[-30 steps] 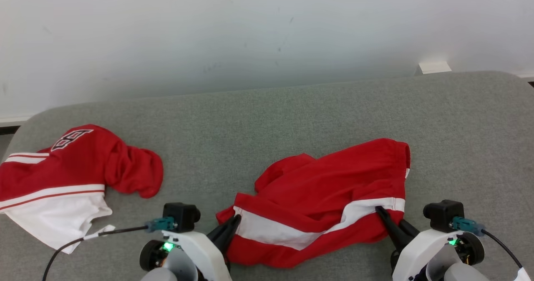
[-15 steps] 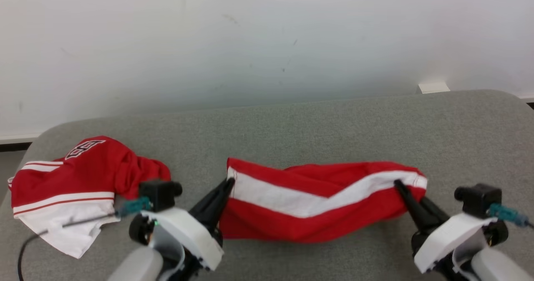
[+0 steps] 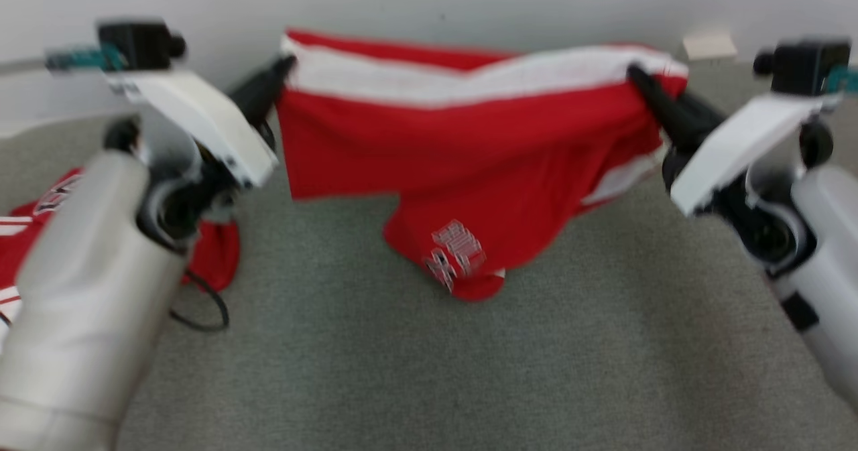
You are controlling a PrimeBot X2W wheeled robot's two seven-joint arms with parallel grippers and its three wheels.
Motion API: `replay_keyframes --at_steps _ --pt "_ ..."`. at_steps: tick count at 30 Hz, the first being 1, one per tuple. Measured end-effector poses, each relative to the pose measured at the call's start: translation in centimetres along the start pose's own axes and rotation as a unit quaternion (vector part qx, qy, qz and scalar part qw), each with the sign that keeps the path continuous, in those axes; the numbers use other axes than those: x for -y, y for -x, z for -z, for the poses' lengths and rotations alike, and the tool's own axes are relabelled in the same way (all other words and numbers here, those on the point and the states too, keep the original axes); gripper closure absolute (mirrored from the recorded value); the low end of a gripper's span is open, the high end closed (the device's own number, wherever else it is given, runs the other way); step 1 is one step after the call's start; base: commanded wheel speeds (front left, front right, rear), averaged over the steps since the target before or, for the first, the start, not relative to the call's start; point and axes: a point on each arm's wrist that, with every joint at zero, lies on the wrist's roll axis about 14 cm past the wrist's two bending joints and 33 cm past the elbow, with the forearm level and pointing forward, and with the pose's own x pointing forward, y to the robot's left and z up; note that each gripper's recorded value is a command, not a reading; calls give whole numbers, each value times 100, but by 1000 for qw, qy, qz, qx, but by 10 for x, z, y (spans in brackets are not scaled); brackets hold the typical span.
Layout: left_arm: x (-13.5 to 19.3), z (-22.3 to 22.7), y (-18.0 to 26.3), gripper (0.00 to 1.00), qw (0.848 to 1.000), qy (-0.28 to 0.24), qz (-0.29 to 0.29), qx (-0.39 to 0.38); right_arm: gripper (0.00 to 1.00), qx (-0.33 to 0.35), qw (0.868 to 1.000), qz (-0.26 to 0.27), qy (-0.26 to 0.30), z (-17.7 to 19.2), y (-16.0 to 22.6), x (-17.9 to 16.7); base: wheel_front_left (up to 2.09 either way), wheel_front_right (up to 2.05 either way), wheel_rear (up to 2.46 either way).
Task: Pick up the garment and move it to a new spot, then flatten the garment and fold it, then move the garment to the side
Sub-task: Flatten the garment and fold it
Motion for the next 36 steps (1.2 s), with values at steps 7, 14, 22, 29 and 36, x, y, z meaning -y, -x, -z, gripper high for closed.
replay_keyframes --at_steps 7,14,22,29,36 --pt "-46 -42 -56 100 999 -7 -40 31 100 68 997 9 -39 -58 -60 20 0 0 0" --pt "-36 -104 -86 100 990 -28 -23 135 100 186 982 0 -40 -127 -87 19 0 0 0" --pt "-14 -57 -94 100 996 -15 19 82 100 127 992 -5 -15 -73 -95 17 0 0 0" --pt "-23 43 -67 100 999 5 30 -39 100 -11 999 2 -37 45 -69 25 0 0 0" --pt "-28 83 -13 100 994 34 23 -100 100 -103 993 6 -52 106 -15 21 0 0 0"
